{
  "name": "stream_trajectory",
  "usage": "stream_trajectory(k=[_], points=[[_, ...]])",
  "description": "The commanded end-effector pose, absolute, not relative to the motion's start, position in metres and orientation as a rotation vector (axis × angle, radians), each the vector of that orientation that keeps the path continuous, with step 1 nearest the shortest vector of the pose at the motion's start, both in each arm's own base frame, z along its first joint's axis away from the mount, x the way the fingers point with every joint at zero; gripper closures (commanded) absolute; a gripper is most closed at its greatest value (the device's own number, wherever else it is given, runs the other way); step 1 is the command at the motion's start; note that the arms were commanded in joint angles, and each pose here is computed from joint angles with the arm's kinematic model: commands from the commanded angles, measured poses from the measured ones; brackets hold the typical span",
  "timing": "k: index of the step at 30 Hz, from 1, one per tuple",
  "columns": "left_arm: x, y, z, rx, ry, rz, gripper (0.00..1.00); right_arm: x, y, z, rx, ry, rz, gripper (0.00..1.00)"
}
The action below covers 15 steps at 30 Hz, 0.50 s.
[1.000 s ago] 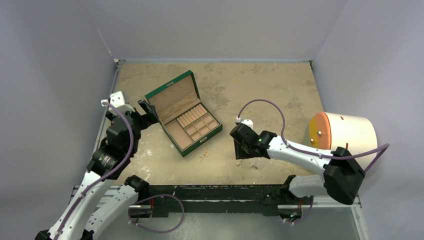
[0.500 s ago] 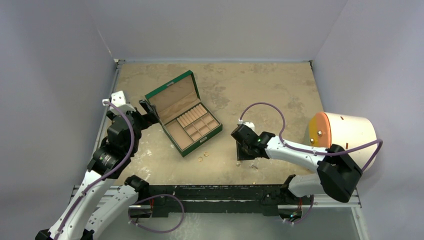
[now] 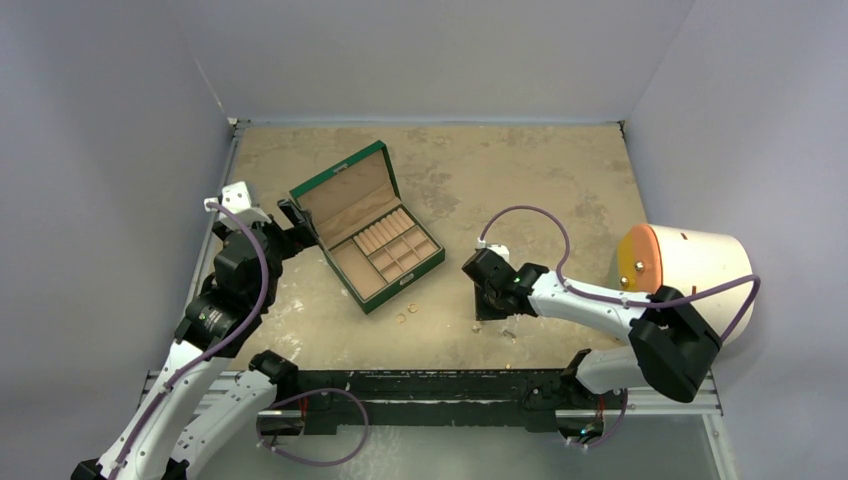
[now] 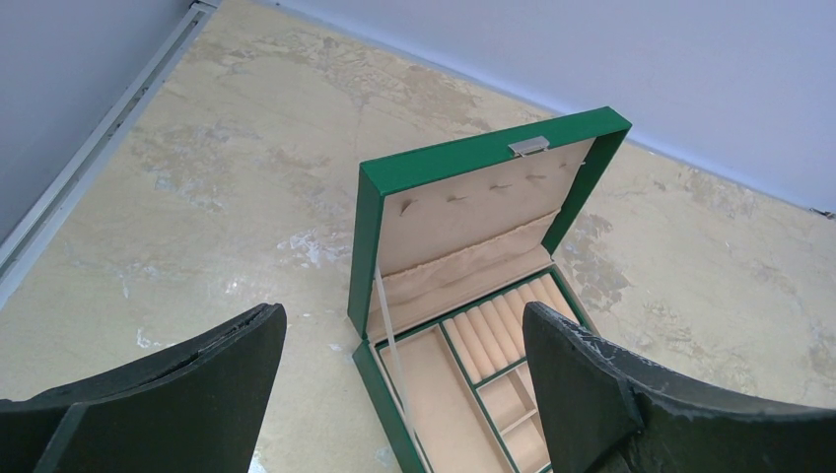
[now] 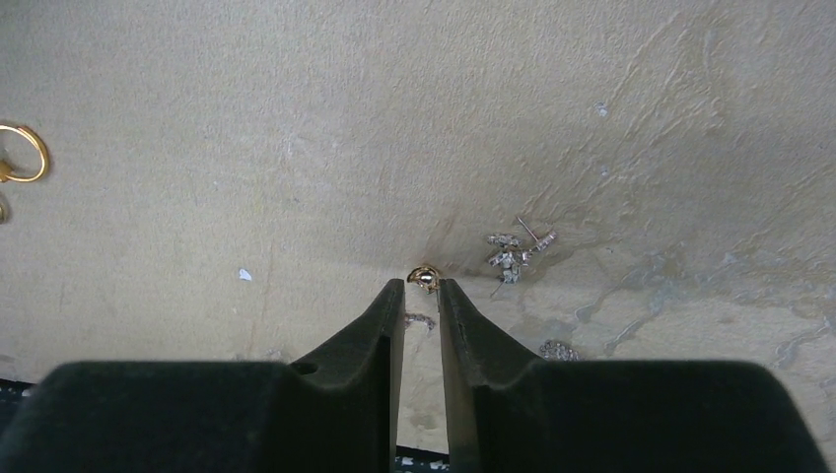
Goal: Organize the mixed jewelry
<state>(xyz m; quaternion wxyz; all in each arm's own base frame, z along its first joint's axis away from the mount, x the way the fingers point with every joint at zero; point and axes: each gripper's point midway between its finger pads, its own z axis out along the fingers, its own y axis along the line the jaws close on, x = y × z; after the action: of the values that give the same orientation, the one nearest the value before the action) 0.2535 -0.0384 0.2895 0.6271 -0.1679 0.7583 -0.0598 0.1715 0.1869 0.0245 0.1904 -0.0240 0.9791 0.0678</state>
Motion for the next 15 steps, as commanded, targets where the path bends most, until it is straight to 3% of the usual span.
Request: stream_trajectory(k=[1, 15], points=[[0.2562, -0.0387, 0.3035, -0.397, 1.690, -0.165, 0.10, 0.1704, 0.1858, 0.0219, -0.039, 2.758, 0.197, 0.79], [0.2564, -0.0391, 0.3033, -0.395, 1.691, -0.167, 0.10, 0.1695, 0.1833, 0.0192, -0.033, 2.768, 0.178, 0.86]])
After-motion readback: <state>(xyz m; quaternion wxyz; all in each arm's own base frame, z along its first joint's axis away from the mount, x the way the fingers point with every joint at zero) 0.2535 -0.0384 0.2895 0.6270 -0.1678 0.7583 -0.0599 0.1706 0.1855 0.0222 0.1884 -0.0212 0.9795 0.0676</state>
